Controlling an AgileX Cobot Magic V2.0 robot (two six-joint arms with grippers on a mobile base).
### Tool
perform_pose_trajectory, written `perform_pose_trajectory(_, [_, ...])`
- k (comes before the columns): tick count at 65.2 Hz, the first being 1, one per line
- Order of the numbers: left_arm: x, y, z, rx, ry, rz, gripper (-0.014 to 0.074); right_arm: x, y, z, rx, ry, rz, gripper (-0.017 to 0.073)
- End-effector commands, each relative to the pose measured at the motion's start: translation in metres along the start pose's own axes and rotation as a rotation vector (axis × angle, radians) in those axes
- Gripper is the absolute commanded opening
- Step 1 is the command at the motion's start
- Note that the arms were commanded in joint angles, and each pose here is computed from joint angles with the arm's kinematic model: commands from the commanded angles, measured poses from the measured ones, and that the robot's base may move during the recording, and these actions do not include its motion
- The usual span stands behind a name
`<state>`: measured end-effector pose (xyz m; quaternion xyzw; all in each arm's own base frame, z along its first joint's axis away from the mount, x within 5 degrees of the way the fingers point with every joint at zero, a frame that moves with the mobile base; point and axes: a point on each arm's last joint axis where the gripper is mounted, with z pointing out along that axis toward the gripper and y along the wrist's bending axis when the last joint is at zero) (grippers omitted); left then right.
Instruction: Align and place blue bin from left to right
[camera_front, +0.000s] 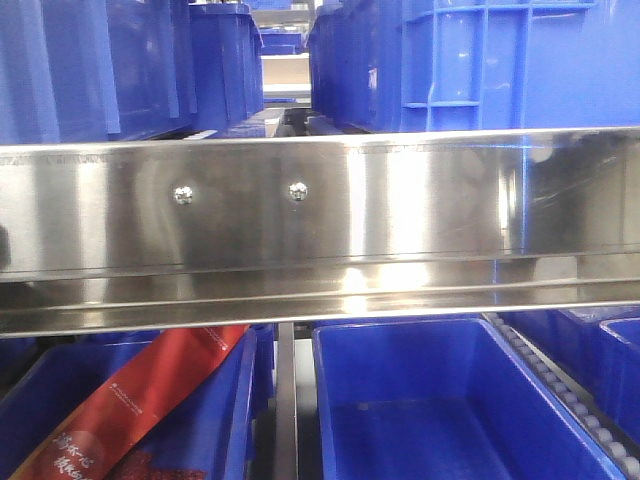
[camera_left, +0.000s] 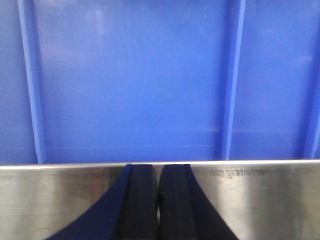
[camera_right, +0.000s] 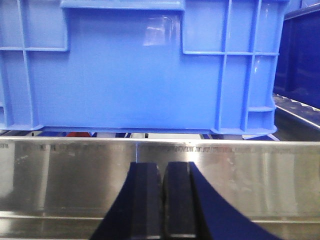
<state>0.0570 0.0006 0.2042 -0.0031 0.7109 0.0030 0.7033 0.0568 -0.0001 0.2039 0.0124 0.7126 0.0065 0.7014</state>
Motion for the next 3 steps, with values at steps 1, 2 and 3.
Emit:
perform_pose_trajectory(1, [-0.0025, 0.0000, -0.0005, 0.000, -0.026, 0.006, 0.0004, -0.0025, -0.0006, -0.0003, 0.010, -0.029, -0.004, -0.0081])
perform_pose_trajectory(2, [-0.0025, 0.0000, -0.0005, 0.000, -0.026, 0.006, 0.0004, -0.0025, -0.0006, -0.0003, 0.010, -0.029, -0.004, -0.0081])
perform_pose_trajectory(3, [-0.0025, 0.0000, -0.0005, 0.000, -0.026, 0.006, 0.0004, -0.0025, -0.0006, -0.0003, 0.010, -0.029, -0.004, -0.0081])
